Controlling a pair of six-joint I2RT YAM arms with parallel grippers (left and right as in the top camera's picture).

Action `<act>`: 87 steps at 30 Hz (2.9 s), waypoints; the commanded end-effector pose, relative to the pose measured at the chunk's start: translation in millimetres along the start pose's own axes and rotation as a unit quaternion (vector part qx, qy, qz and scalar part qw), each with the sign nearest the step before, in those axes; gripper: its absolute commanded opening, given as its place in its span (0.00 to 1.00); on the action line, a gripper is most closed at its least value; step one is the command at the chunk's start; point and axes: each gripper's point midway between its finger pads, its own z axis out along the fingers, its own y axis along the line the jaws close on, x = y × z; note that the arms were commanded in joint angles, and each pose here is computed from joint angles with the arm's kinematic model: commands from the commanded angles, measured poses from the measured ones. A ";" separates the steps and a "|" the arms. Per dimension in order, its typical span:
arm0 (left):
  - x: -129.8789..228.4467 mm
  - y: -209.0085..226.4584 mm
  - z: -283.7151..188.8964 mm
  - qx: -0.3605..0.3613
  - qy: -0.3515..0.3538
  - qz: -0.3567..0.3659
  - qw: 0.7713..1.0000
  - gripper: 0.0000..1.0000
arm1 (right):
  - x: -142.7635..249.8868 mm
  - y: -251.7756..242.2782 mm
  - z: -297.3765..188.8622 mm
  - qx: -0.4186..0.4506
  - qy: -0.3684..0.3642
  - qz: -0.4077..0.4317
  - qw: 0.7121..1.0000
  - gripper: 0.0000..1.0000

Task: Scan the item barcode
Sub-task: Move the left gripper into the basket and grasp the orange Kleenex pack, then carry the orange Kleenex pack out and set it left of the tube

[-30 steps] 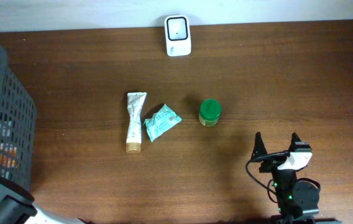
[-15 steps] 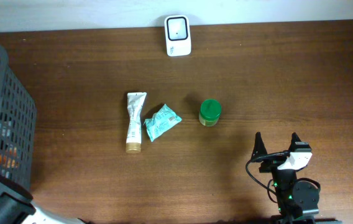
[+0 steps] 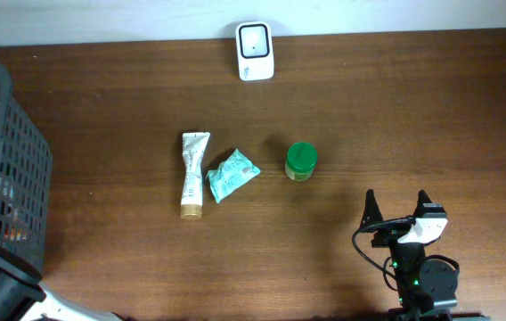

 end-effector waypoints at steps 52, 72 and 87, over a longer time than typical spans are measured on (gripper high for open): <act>173.3 -317.0 -105.4 0.132 -0.035 0.327 0.935 0.00 | 3.2 0.6 0.0 -0.001 0.004 0.002 1.000 0.98; 230.1 -307.9 4.9 0.125 0.062 0.331 0.933 0.00 | 3.2 0.6 0.0 -0.001 0.004 0.002 1.000 0.98; 219.7 -302.5 1.4 0.110 0.055 0.319 0.940 0.95 | 3.2 0.6 0.0 -0.001 0.004 0.002 1.000 0.98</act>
